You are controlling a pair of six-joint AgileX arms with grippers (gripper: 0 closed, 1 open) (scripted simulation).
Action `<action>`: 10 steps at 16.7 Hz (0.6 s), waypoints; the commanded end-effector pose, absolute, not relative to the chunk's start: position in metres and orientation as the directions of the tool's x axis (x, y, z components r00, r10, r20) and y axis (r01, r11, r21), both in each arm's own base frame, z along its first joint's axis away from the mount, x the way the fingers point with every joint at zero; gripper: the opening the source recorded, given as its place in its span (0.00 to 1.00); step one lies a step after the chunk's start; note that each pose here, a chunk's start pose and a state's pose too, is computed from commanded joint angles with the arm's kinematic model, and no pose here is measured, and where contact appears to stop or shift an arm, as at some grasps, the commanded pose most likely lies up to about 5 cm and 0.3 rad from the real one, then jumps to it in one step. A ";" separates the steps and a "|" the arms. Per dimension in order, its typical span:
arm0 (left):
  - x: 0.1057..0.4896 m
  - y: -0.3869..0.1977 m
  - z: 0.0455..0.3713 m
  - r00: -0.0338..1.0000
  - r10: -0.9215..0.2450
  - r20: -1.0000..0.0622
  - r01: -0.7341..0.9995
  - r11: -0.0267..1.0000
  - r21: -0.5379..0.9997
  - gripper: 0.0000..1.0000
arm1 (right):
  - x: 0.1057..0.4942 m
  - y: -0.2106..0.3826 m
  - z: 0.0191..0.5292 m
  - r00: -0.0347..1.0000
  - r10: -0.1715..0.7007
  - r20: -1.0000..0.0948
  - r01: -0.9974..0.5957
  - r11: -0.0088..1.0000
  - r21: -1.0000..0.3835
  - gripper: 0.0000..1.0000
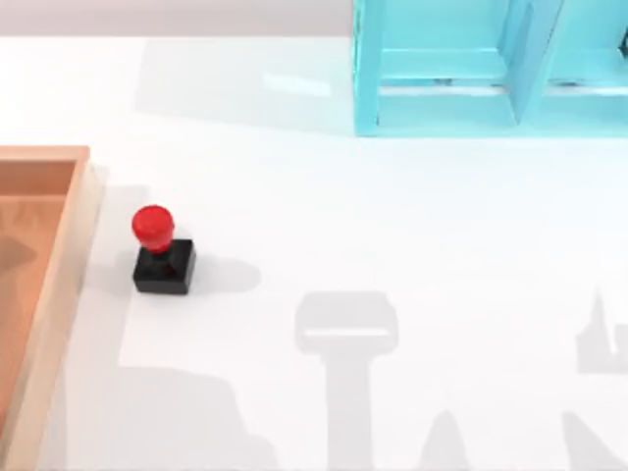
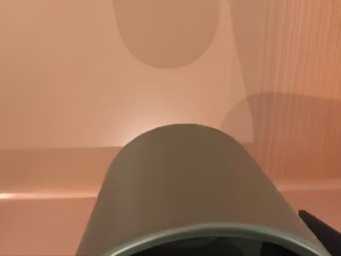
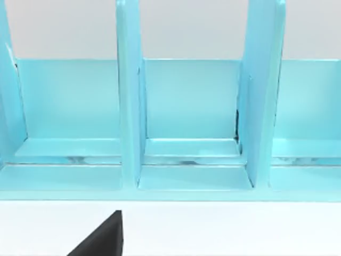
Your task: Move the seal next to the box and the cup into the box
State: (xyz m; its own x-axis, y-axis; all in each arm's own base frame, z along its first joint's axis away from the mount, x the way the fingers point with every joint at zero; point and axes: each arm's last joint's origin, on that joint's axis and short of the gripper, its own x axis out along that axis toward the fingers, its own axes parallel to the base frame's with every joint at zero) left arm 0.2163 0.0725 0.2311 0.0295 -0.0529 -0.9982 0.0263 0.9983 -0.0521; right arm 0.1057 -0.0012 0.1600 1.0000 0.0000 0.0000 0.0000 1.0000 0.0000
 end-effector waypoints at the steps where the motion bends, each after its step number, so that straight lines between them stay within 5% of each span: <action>1: 0.217 0.072 0.231 0.025 -0.051 -0.998 0.030 0.998 -0.051 0.00 | 0.106 -0.001 0.160 1.000 0.000 0.000 0.000 1.000 0.000 1.00; 10: 0.247 0.088 0.227 0.217 0.105 -0.971 -0.008 0.994 0.105 0.00 | 0.106 -0.001 0.160 1.000 0.000 0.000 0.000 1.000 0.000 1.00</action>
